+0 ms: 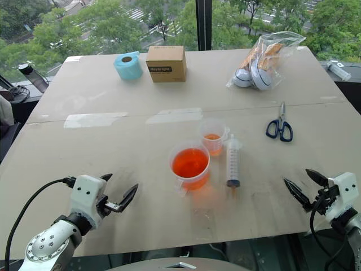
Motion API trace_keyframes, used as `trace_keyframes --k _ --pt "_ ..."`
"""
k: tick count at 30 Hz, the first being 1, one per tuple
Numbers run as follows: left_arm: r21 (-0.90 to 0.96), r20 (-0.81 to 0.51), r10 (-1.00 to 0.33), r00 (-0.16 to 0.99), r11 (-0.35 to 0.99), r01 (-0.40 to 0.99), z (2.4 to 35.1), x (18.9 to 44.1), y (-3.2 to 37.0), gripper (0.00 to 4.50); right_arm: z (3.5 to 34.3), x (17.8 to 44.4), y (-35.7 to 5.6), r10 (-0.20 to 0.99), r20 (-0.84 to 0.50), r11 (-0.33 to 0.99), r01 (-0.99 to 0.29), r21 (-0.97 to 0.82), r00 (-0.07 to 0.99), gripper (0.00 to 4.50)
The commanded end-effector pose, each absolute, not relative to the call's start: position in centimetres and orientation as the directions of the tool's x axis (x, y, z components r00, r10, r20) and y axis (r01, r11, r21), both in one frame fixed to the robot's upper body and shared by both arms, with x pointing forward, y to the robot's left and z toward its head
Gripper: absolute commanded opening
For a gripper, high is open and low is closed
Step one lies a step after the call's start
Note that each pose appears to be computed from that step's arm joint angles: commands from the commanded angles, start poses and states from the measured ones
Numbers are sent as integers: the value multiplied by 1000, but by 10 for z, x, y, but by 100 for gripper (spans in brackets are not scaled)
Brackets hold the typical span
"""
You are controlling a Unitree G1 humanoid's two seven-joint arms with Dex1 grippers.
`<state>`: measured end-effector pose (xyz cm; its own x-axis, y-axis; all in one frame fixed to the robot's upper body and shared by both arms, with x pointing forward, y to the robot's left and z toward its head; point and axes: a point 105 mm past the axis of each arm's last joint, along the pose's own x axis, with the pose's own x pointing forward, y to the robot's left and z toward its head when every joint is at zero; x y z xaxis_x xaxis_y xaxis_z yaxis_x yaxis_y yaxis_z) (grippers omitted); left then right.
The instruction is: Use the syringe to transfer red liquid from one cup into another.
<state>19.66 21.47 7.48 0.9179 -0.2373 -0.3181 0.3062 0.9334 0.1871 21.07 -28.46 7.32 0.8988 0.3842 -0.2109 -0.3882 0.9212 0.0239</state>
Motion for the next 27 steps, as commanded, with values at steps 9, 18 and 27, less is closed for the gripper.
trace_keyframes --k 9,18,27 --pt "213 -262 -283 923 915 342 84 214 209 450 75 223 -279 410 -201 907 -421 -11 889 440" --pt "215 -257 -287 923 914 345 80 214 205 450 81 228 -279 414 -205 904 -428 -23 887 440" --pt "246 -206 -528 824 787 566 126 223 188 450 125 257 -217 529 -273 843 -534 62 803 440"
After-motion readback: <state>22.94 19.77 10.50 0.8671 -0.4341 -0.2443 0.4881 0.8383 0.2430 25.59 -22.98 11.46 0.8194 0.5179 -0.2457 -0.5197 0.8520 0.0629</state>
